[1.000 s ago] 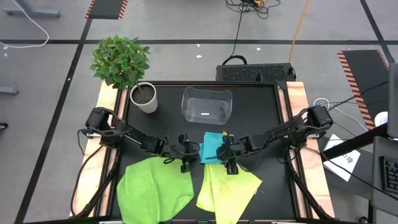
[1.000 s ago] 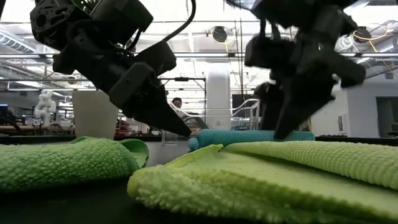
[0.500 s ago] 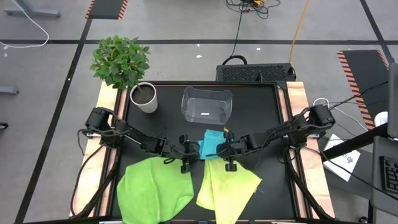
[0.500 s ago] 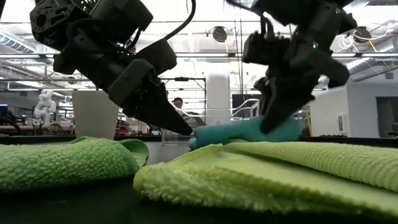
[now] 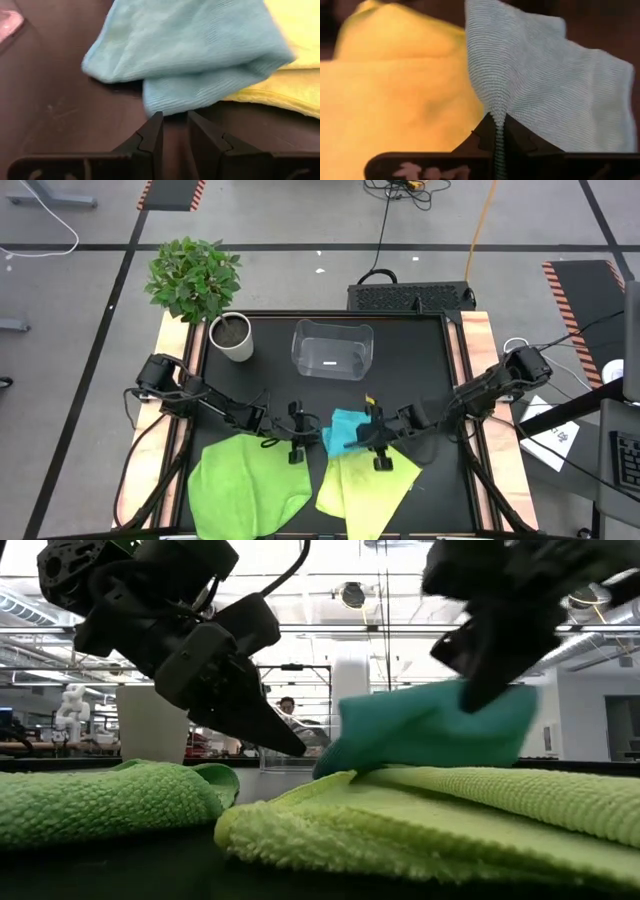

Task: Fold microfiber towels
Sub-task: Fold the blue towel

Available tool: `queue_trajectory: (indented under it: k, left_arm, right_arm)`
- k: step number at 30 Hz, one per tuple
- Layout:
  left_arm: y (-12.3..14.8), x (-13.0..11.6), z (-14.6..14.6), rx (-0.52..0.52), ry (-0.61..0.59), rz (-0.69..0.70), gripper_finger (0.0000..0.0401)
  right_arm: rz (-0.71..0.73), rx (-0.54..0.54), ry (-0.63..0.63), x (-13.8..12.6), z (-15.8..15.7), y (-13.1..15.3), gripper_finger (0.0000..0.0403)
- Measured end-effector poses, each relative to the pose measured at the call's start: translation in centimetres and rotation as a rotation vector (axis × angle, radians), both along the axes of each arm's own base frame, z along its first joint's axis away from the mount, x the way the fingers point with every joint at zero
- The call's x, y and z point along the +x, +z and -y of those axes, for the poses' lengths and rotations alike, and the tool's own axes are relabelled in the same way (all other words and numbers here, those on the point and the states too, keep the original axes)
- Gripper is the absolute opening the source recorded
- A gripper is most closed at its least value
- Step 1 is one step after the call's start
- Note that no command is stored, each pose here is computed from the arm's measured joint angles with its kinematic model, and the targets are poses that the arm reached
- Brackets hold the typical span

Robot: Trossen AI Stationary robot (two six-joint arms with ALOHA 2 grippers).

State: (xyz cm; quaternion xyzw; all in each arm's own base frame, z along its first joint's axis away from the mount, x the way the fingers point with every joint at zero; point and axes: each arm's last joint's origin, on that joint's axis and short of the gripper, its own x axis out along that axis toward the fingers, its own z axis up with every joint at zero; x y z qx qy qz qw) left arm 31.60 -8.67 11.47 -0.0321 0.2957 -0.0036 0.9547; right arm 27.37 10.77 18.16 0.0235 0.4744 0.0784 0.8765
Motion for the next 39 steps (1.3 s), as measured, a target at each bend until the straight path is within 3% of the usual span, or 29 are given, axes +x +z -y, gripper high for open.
queue_trajectory:
  k: [7, 14, 22, 29, 33, 39]
  left_arm:
    - [0.0, -0.2, 0.7, 0.002, -0.017, 0.002, 0.009]
    - [0.1, -0.1, 0.7, 0.01, -0.013, 0.013, 0.009]
    - [0.4, 0.2, 0.5, 0.02, -0.023, 0.04, 0.009]
    - [1.1, 0.1, 3.0, -0.044, -0.178, 0.067, 0.009]
    - [2.1, 0.3, 5.1, -0.037, -0.224, 0.083, 0.009]
    - [3.1, 0.6, 6.5, -0.038, -0.226, 0.121, 0.009]
  right_arm:
    - [0.02, -0.011, 0.113, -2.4, -4.3, -0.5, 0.0005]
    - [0.015, 0.061, 0.165, -5.3, -5.9, -3.4, 0.0016]
    - [0.104, 0.167, 0.179, -6.2, -5.8, -4.9, 0.0114]
    - [0.178, 0.211, 0.176, -5.7, -6.2, -4.2, 0.0204]
    - [0.269, 0.162, 0.137, -5.3, -6.1, -3.8, 0.0228]
    - [0.348, 0.059, 0.113, -4.5, -6.0, -2.9, 0.0231]
